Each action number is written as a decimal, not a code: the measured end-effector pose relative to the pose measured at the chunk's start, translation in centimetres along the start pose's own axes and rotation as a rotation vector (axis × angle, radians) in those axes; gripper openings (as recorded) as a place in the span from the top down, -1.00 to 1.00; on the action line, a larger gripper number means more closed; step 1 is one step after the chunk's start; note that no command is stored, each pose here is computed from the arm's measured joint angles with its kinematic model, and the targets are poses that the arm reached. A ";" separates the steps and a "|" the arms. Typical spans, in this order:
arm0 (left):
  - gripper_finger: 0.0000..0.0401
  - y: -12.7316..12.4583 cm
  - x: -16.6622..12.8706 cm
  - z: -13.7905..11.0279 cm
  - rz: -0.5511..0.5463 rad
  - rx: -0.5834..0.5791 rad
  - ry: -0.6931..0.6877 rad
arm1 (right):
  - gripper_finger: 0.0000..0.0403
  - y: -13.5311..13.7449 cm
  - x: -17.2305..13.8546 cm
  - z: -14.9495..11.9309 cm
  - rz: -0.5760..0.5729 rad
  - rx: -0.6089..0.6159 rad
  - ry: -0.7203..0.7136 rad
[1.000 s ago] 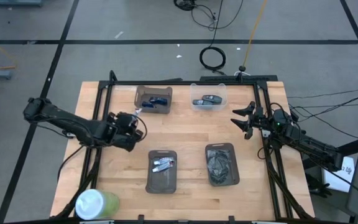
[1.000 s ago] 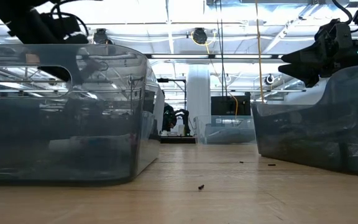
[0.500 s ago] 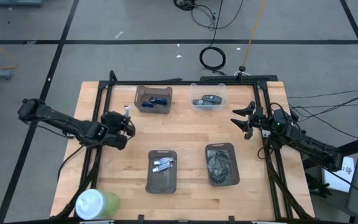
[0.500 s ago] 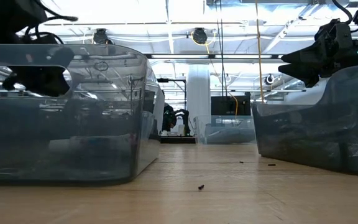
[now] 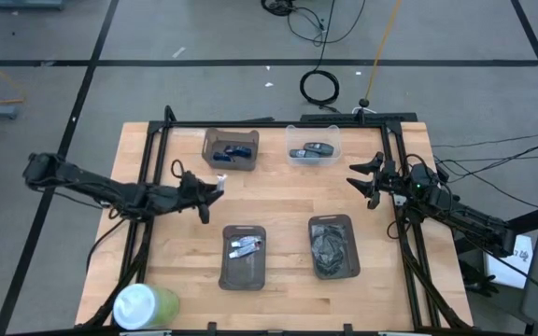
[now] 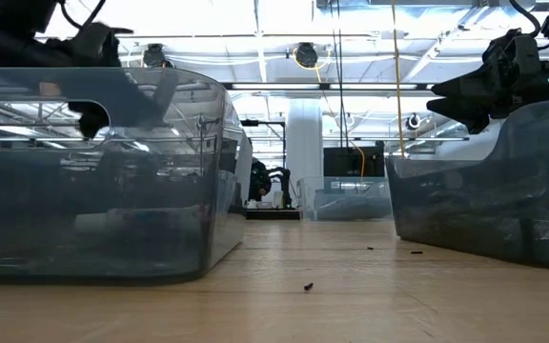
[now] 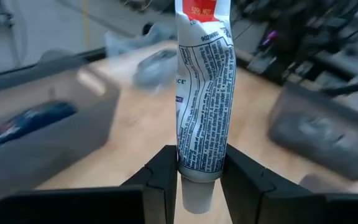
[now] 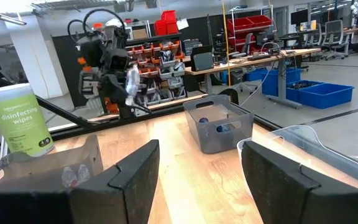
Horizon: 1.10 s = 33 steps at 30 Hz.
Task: Pick & Place Travel size toiletries
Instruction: Put the white toothpaste into the bottom left black bin
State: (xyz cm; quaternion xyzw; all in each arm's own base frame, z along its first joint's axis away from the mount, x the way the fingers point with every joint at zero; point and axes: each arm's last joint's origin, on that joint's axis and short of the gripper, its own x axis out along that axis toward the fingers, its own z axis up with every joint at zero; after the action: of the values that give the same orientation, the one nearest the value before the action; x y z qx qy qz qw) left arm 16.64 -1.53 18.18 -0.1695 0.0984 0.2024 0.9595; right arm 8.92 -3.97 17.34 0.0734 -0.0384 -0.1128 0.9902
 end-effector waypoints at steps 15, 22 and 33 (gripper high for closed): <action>0.52 -5.9 -0.7 5.8 -0.671 0.148 -0.298 | -0.08 0.0 0.0 0.0 0.000 0.000 0.000; 0.52 -10.9 2.3 6.6 -0.589 0.297 0.181 | -0.08 0.0 0.0 0.0 0.000 0.000 0.001; 0.52 -14.3 5.9 1.7 -0.416 0.020 0.884 | -0.07 0.0 0.0 0.0 0.000 0.000 0.000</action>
State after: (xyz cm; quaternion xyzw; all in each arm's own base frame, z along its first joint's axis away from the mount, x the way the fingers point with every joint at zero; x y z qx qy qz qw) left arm 28.22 -11.08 22.34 -0.2459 0.4624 -0.0857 0.8476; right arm 8.92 -3.97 17.34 0.0735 -0.0383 -0.1127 0.9902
